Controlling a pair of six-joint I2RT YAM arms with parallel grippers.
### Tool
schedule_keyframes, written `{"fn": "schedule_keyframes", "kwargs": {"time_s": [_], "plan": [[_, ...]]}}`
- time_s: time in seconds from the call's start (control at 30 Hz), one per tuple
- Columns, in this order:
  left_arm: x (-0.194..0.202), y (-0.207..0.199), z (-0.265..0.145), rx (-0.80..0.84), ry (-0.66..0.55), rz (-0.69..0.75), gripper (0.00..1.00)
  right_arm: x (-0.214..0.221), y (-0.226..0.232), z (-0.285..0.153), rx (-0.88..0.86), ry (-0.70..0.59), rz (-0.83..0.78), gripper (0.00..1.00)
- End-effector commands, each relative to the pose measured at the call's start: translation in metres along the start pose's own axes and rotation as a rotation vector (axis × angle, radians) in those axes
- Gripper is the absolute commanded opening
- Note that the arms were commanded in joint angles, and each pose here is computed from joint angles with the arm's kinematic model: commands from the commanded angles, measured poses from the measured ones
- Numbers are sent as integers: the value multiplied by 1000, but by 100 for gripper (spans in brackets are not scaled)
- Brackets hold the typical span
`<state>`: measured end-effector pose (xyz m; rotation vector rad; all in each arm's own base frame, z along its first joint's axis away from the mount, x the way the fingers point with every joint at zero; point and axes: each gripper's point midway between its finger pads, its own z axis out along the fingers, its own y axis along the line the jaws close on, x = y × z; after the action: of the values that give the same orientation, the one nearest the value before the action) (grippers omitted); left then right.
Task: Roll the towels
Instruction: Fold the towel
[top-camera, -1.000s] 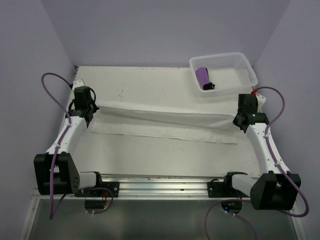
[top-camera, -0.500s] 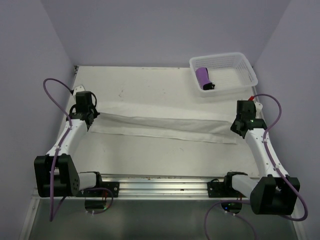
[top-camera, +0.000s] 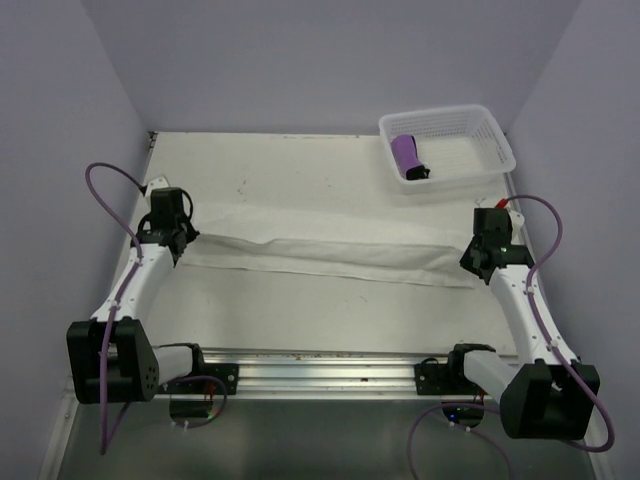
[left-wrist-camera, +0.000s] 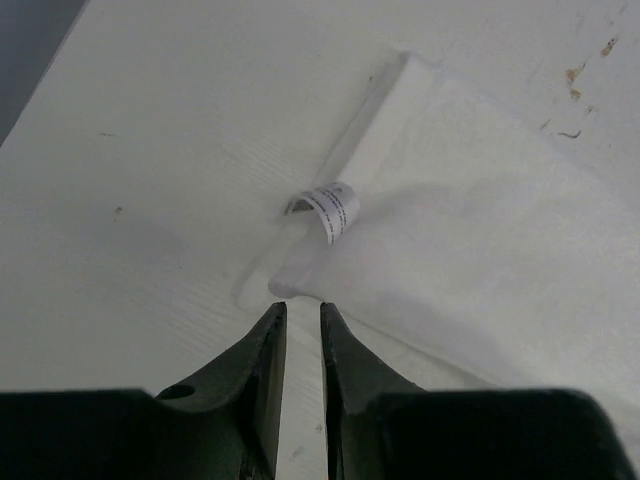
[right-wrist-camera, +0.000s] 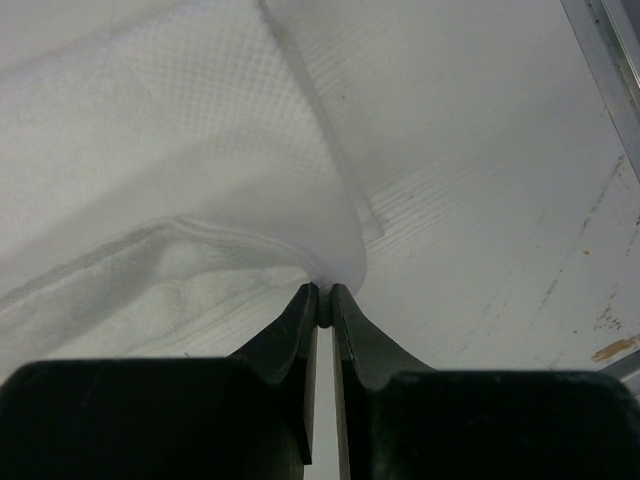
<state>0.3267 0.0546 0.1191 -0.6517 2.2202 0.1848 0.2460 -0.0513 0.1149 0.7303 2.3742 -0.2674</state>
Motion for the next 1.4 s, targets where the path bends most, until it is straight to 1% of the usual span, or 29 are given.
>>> {"fn": "schedule_keyframes", "kwargs": {"time_s": [0.0, 0.1, 0.17, 0.23, 0.37, 0.53, 0.6, 0.8, 0.87, 1.0, 1.1, 1.2, 1.27, 1.3, 1.37], "plan": [[-10, 5, -9, -10, -27, -31, 24, -1, 1, -2, -20, -15, 26, 12], [-13, 5, -14, -4, -38, -38, 28, 2, 1, -4, -28, -13, 31, 19], [-14, 5, -16, 2, -43, -45, 32, 5, 0, -4, -28, -11, 33, 21], [-16, 4, -20, 10, -54, -55, 34, 6, -1, -6, -33, -13, 36, 21], [-21, -5, -24, 63, -67, -68, 36, 9, -2, -9, -42, -14, 37, 23], [-26, -23, -29, 161, -83, -86, 36, 5, -1, -17, -55, -19, 43, 24], [-26, -27, -29, 187, -85, -90, 36, 1, 0, -24, -73, -32, 54, 27], [-35, -35, -31, 219, -100, -85, 36, -21, 5, -56, -140, -97, 93, 29], [-37, -38, -31, 232, -100, -83, 36, -22, 4, -59, -142, -101, 102, 31], [-39, -47, -29, 270, -93, -75, 36, -19, 3, -54, -127, -93, 109, 33], [-39, -52, -26, 291, -83, -67, 36, -18, 5, -43, -100, -72, 116, 36], [-30, -55, -20, 301, -45, -67, 36, -22, 14, -30, -99, -55, 138, 42], [-16, -58, -14, 316, -4, -82, 36, -29, 20, -22, -86, -46, 148, 49], [-12, -57, -12, 314, 3, -90, 34, -33, 18, -19, -64, -52, 153, 53], [8, -60, -9, 335, 53, -114, 29, -37, 20, -9, -42, -44, 156, 56]]}}
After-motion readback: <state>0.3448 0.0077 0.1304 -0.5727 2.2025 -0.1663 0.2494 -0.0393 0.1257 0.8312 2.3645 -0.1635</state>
